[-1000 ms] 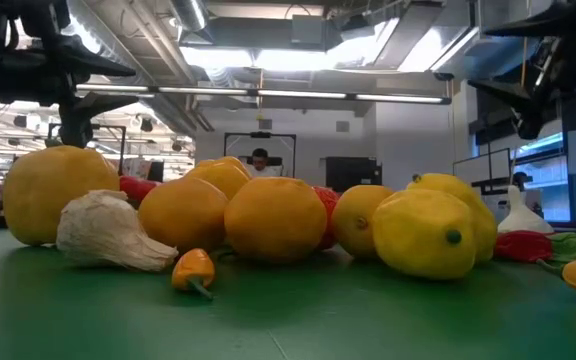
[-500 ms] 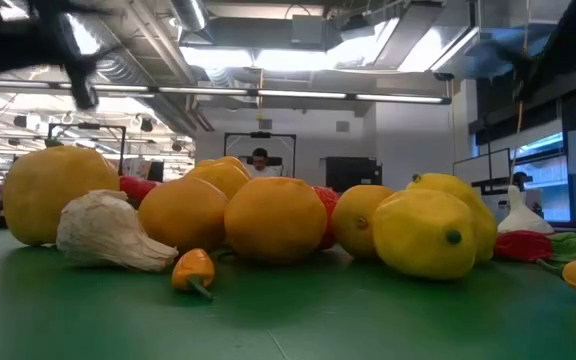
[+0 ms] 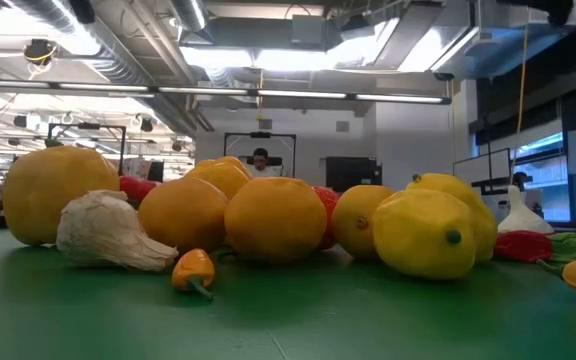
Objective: Sort produce into baskets
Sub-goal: Put the white garlic into the transparent bin
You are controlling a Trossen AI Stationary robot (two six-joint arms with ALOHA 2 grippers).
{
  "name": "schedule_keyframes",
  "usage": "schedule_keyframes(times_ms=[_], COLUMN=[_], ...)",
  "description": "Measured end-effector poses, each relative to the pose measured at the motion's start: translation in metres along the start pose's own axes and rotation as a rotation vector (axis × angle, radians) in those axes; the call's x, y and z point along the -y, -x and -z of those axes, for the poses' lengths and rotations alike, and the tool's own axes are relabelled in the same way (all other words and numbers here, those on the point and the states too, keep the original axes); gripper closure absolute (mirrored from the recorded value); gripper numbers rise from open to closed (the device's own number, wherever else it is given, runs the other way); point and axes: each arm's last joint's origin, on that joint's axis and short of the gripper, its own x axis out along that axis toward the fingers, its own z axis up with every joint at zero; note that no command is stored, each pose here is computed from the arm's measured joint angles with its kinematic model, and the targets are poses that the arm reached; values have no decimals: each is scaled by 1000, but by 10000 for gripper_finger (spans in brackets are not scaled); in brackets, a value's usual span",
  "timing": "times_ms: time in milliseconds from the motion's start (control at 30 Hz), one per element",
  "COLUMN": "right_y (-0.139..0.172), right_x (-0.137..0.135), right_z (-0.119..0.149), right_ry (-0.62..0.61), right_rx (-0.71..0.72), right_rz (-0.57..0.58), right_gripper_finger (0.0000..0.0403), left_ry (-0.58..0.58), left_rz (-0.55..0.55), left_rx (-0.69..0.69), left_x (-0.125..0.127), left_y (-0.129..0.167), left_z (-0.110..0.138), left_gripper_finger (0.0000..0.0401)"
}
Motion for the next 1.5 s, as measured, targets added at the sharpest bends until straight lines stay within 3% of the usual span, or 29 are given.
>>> schedule_keyframes(times_ms=[200,367,533,667,833,1100,1500], right_y=[-19,-52,-89,-109,-124,-141,-153], right_x=[-16,-31,-47,-54,-48,-15,19], right_z=[2,35,68,87,110,145,175], right_ry=[89,160,132,187,244,128,19], right_rx=[-436,-773,-969,-1026,-1095,-1105,-1102], right_rz=[210,263,308,315,393,475,438], right_gripper_finger=[114,111,67,28,12,21,20], left_ry=[-53,-108,-148,-157,-201,-170,-145], left_rz=[-151,-198,-206,-214,-244,-312,-314], left_rx=[-150,-202,-217,-203,-213,-256,-251], left_x=[7,2,0,0,-2,-8,-8], left_y=[-27,-40,-43,-43,-43,-40,-40], left_z=[1,11,14,13,14,19,19], left_gripper_finger=[251,251,251,251,251,251,251])
